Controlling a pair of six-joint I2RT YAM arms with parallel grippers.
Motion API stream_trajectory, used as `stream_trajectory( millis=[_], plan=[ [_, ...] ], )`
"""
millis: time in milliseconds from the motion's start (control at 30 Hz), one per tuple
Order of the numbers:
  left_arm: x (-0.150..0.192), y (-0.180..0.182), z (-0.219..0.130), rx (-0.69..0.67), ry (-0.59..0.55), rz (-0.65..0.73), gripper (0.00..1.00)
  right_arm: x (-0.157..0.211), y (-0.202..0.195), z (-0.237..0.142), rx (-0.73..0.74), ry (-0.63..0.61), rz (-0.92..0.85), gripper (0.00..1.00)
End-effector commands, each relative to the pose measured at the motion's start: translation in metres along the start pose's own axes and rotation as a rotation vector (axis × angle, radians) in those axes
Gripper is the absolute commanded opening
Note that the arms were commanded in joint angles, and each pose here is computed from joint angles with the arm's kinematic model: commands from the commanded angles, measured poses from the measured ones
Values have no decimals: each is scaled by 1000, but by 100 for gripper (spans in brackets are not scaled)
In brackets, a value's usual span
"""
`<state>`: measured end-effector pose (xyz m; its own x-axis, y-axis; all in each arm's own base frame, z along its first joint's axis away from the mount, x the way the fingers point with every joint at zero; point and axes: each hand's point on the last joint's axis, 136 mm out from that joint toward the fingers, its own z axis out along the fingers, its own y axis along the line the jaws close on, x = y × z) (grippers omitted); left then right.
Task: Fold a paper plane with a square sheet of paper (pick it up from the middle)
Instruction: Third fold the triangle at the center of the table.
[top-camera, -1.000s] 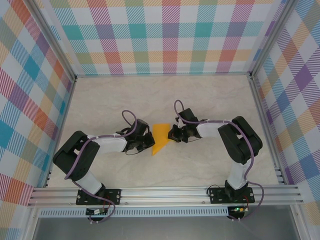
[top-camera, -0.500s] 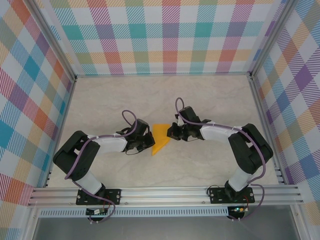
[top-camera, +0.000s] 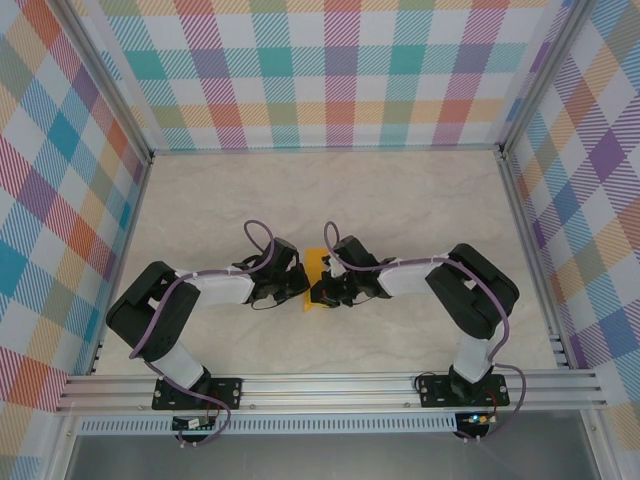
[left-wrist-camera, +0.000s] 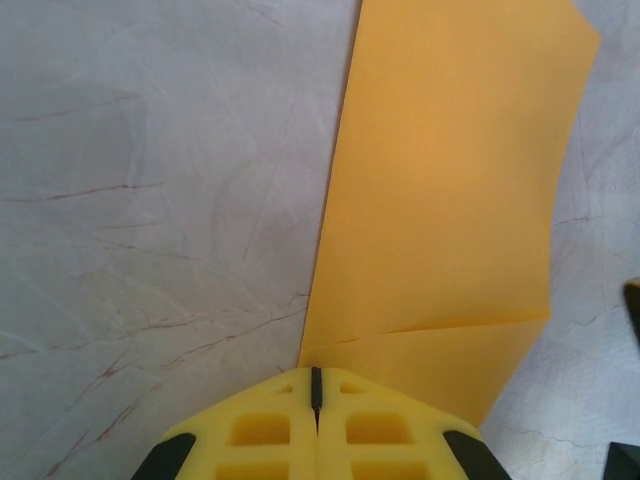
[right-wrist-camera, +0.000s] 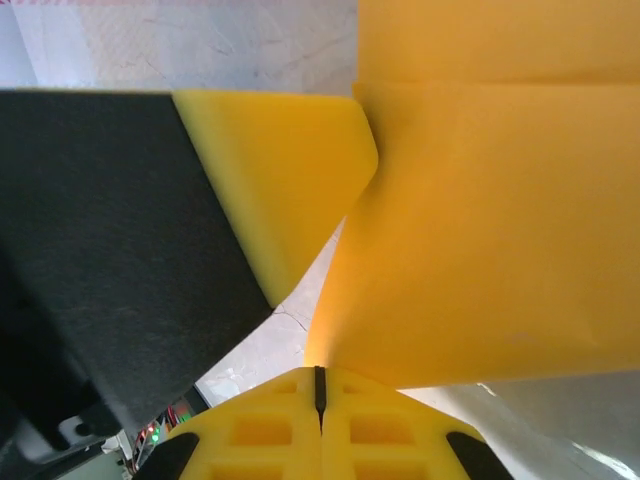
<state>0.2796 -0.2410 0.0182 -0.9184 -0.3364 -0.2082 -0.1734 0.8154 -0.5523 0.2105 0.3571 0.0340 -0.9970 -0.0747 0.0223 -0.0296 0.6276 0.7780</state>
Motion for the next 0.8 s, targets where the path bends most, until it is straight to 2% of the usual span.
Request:
stream_trajectory(
  millis=[0, 500, 767],
  plan=[
    [13, 40, 10, -150, 32, -24, 3, 3, 0, 7, -28, 18, 8, 0],
    [11, 39, 8, -157, 19, -26, 3, 2, -20, 17, 28, 16, 31, 0],
    [2, 23, -1, -125, 0, 1, 3, 2, -29, 18, 63, 14, 47, 0]
  ],
)
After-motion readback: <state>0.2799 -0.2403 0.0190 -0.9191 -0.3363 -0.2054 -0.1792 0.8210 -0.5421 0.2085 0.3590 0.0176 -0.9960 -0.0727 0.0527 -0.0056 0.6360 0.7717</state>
